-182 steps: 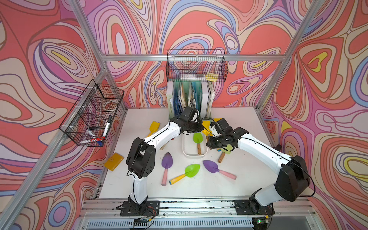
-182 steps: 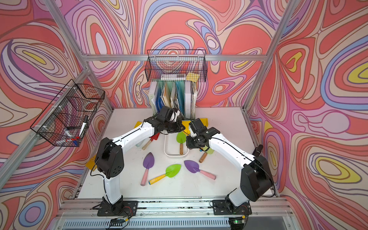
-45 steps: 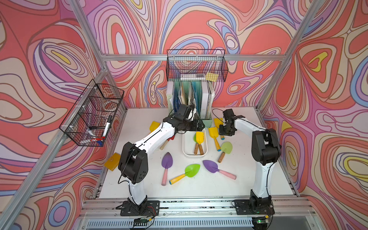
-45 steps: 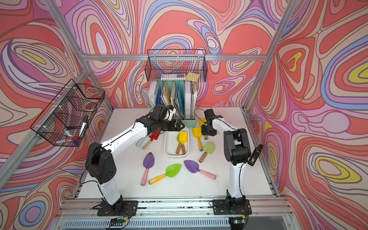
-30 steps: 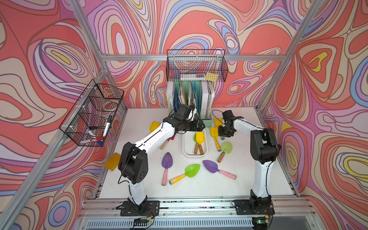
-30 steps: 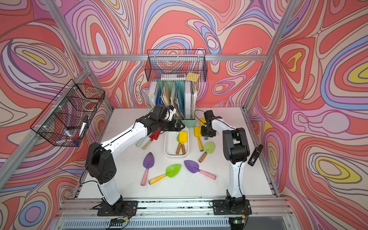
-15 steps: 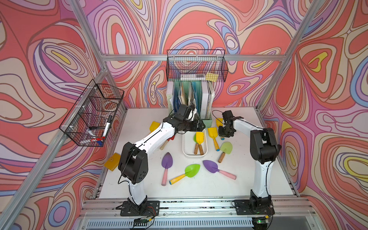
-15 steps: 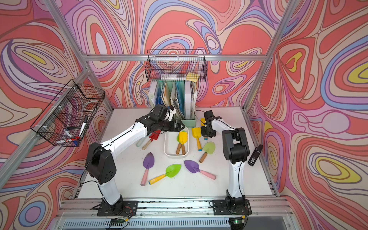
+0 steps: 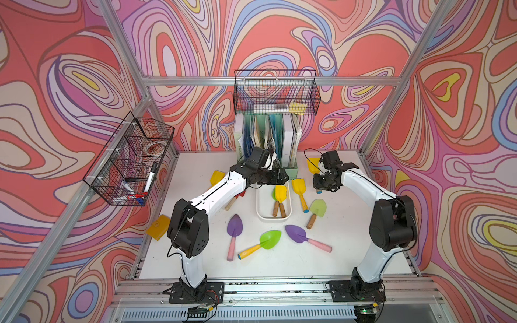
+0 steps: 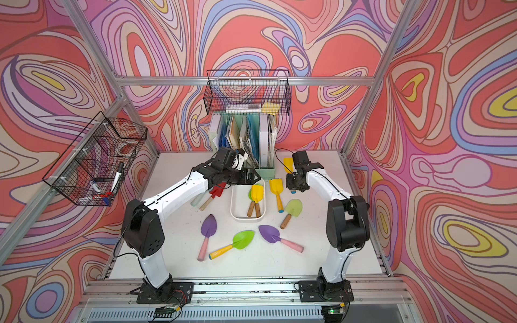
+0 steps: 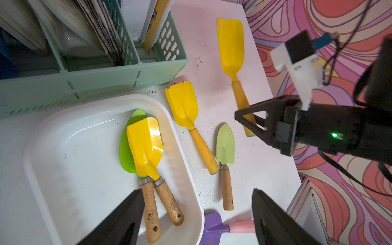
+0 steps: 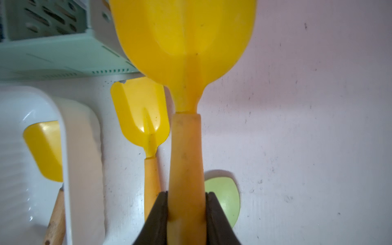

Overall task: Put the shovel into the storage box
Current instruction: Pick up the shovel from the center of the board.

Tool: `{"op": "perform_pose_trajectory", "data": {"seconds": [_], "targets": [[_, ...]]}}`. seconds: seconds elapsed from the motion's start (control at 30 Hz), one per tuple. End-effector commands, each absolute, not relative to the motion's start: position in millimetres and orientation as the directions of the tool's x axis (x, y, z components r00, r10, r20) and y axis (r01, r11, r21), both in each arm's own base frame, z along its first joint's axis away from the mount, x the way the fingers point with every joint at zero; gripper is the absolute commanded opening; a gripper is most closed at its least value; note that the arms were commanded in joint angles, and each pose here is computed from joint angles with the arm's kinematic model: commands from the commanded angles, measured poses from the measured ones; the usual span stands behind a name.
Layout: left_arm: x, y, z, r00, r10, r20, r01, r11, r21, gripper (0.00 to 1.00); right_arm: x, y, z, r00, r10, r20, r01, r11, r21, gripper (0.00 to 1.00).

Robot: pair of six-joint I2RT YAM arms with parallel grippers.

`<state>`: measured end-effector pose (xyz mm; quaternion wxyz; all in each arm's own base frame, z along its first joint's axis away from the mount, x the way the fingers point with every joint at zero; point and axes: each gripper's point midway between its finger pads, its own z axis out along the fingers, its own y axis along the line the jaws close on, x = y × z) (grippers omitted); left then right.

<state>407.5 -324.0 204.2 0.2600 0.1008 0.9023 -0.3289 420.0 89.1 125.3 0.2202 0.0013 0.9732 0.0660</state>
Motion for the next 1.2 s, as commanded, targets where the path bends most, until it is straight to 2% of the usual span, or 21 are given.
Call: {"op": "perform_pose_trajectory", "data": {"seconds": [0.0,0.23,0.63,0.8,1.0,1.17], "targets": [[420,-330,204,-0.848,-0.009,-0.530,0.341,0.757,-0.558,0.84,393,107,135,-0.908,-0.058,-0.415,-0.117,0.986,0.119,0.00],[427,-339,202,-0.848,-0.031,-0.529,0.340,0.734,-0.588,0.84,363,143,155,-0.893,-0.119,-0.434,-0.186,0.976,0.116,0.00],[434,-350,198,-0.846,-0.076,-0.527,0.338,0.688,-0.642,0.80,348,184,174,-0.872,-0.115,-0.476,-0.219,0.961,0.169,0.00],[438,-354,198,-0.844,-0.099,-0.527,0.332,0.675,-0.659,0.73,345,194,178,-0.866,-0.111,-0.487,-0.223,0.958,0.180,0.00],[441,-352,194,-0.847,-0.105,-0.521,0.316,0.690,-0.651,0.55,345,199,183,-0.860,-0.102,-0.500,-0.224,0.956,0.190,0.00],[440,-350,188,-0.852,-0.105,-0.513,0.303,0.700,-0.647,0.44,347,201,184,-0.858,-0.095,-0.505,-0.221,0.956,0.195,0.00]]}}
